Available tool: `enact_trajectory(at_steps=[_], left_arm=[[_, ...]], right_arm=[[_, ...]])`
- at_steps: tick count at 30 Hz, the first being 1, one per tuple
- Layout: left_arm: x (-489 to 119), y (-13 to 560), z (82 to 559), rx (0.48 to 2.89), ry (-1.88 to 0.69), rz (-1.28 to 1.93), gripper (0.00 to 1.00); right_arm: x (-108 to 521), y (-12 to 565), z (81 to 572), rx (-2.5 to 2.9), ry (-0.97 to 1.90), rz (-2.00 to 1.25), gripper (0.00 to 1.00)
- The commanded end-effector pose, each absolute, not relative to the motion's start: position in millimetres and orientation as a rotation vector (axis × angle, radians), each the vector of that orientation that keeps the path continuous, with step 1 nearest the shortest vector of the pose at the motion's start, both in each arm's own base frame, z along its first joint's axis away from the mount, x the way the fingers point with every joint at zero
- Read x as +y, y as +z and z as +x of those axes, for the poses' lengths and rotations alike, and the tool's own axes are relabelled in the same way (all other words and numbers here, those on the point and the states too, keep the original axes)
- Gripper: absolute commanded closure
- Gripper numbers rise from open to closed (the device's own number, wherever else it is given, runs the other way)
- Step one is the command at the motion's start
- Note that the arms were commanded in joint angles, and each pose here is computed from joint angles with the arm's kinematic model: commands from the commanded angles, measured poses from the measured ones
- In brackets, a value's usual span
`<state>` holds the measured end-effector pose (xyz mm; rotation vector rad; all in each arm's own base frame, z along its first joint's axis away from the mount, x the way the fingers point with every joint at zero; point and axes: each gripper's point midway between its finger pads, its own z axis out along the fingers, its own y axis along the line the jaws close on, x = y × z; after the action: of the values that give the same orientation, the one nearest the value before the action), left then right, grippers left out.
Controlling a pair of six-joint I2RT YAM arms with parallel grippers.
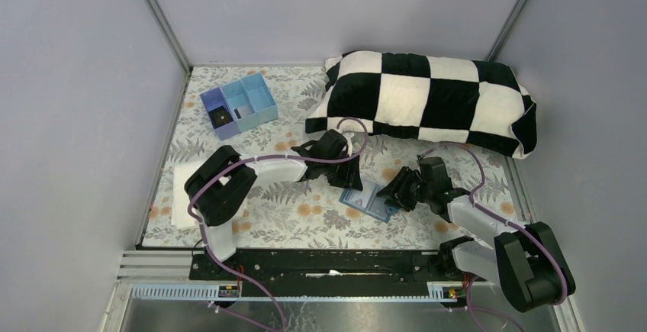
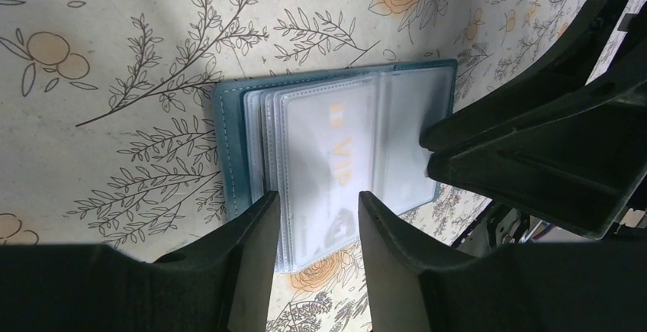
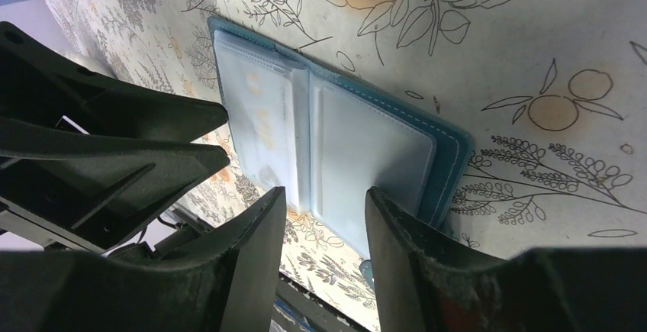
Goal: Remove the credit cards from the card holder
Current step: Remove the credit card from the card holder.
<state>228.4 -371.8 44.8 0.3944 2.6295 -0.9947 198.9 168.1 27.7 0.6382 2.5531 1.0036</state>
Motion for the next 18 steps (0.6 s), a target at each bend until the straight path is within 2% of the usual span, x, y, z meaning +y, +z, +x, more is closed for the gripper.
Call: enact_trajectory(at_steps=[1, 11, 18], left_arm=[[-380, 51, 235, 2.592, -0.984, 0.438, 0.53], [-398, 48, 225, 2.628, -1.107, 0.498, 0.53], [-420, 92, 213, 2.525, -1.373, 0.528, 0.53]], right_arm=[[164, 22, 200, 2.558, 0.971, 0.654, 0.5], [164, 23, 200, 2.553, 0.975, 0.652, 0.49], [164, 21, 198, 2.55, 0.977, 0.659, 0.49]])
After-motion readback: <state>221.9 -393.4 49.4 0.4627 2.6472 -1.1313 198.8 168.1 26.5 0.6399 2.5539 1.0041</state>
